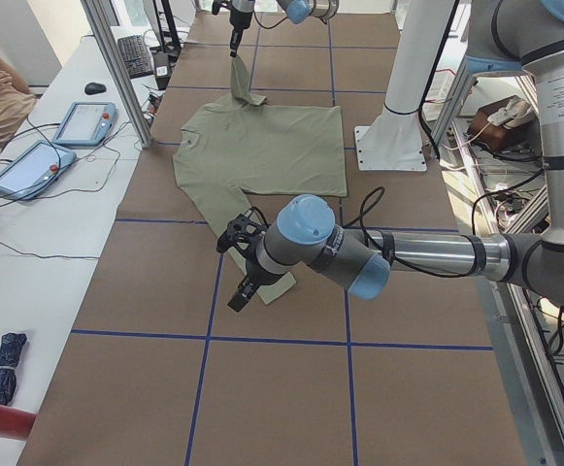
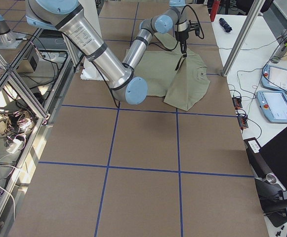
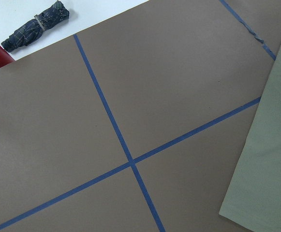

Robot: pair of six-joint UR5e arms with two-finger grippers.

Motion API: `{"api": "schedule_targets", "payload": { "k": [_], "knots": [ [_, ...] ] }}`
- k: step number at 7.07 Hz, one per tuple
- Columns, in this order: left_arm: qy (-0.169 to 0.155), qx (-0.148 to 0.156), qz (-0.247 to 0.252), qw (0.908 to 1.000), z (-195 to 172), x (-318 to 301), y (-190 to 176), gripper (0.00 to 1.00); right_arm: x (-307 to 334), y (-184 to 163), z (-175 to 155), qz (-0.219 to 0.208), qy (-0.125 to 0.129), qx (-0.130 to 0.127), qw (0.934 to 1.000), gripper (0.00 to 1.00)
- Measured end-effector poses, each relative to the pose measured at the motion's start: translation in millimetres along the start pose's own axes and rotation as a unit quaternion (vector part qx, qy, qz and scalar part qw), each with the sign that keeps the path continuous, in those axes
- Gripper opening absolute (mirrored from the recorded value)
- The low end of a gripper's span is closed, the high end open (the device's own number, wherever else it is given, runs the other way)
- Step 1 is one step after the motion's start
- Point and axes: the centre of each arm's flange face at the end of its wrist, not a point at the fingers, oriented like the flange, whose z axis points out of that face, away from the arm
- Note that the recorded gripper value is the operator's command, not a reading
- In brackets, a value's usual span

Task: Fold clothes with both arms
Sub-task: 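Carry the sleeve with the right gripper across the shirt body toward the left gripper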

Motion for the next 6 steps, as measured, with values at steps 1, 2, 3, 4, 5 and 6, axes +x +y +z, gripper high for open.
{"api": "schedule_targets", "payload": {
  "k": [1,2,3,4,5,6],
  "knots": [
    [0.000,-0.001,-0.001,1.0000,0,0,1,1.00,-63,1,1,0.007,0.012,0.014,0.9998,0.00],
    [0.000,-0.002,-0.002,1.0000,1,-1,2,1.00,-122,16,7,0.007,0.023,0.030,0.9993,0.00],
    [0.001,-0.004,-0.003,1.0000,3,-2,4,1.00,-168,40,24,-0.001,0.028,0.058,0.9979,0.00],
    [0.001,-0.006,-0.004,1.0000,4,-4,6,1.00,-202,62,41,-0.011,0.028,0.083,0.9961,0.00],
    [0.001,-0.007,-0.005,1.0000,5,-5,7,1.00,-234,78,49,-0.014,0.027,0.100,0.9945,0.00],
    [0.001,-0.007,-0.005,1.0000,5,-5,7,1.00,-263,93,47,-0.007,0.026,0.112,0.9933,0.00]
  ]
}}
